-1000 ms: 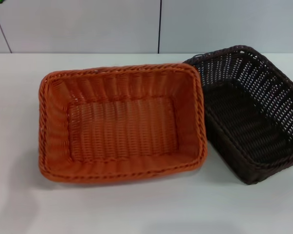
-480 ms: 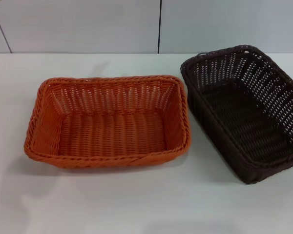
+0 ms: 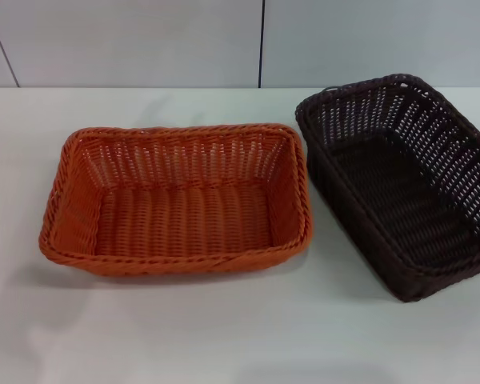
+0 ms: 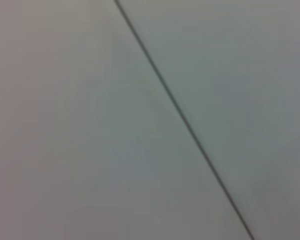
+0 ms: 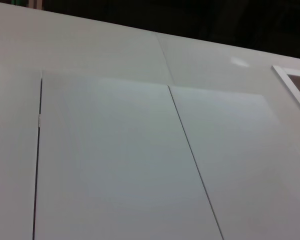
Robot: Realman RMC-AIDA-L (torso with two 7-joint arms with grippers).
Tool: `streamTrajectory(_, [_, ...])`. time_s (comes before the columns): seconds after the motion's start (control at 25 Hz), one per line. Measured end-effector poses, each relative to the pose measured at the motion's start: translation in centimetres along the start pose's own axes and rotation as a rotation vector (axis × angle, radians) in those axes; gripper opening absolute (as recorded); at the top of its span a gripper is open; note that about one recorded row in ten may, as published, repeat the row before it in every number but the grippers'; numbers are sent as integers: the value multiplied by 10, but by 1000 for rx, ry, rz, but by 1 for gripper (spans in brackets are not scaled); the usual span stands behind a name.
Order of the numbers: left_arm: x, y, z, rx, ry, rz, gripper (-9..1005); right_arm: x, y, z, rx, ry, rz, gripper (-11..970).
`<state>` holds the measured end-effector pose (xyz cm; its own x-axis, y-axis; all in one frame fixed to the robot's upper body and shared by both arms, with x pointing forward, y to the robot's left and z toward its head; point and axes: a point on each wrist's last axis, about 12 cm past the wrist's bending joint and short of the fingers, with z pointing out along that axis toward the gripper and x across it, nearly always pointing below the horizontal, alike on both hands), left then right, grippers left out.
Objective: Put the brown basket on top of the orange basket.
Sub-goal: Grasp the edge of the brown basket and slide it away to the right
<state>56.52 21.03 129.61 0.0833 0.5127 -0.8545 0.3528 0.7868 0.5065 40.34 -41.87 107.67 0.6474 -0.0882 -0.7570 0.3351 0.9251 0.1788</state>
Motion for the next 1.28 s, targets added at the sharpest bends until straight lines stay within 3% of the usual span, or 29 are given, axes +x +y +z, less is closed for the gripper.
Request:
streamTrajectory(0.24, [24, -4, -11, -99, -75, -138, 789, 4, 8, 1, -1, 4, 20, 819])
streamTrajectory(0.48, [71, -24, -48, -294, -219, -239, 789, 7, 17, 3, -18, -4, 43, 819])
streamTrajectory(0.56, [71, -24, -48, -294, -219, -239, 789, 7, 19, 5, -22, -9, 50, 819])
streamTrajectory(0.68, [131, -50, -72, -413, -204, -306, 789, 11, 26, 9, -48, -5, 69, 819])
streamTrajectory(0.76, [131, -50, -72, -413, -204, -306, 789, 13, 34, 12, -91, -1, 88, 819])
streamTrajectory(0.8, [166, -64, -85, -485, -220, -336, 789, 14, 39, 15, -124, 0, 100, 819])
streamTrajectory(0.84, [166, -64, -85, -485, -220, -336, 789, 15, 43, 17, -147, -2, 109, 819])
streamTrajectory(0.88, [185, -68, -92, -522, -231, -379, 788, 15, 47, 20, -179, -6, 121, 819])
streamTrajectory(0.96, [185, -68, -92, -522, -231, -379, 788, 16, 55, 27, -228, -15, 140, 819])
streamTrajectory(1.0, [205, -69, -101, -564, -249, -453, 788, 16, 60, 31, -254, -21, 151, 819])
streamTrajectory(1.04, [240, -68, -113, -607, -235, -532, 788, 16, 65, 36, -279, -26, 161, 819])
streamTrajectory(1.08, [251, -67, -118, -623, -234, -546, 788, 16, 69, 40, -301, -28, 169, 819])
streamTrajectory(1.16, [251, -67, -118, -623, -234, -546, 788, 16, 80, 53, -354, -25, 190, 819])
streamTrajectory(1.28, [273, -63, -134, -662, -273, -589, 788, 15, 97, 75, -427, 12, 202, 819])
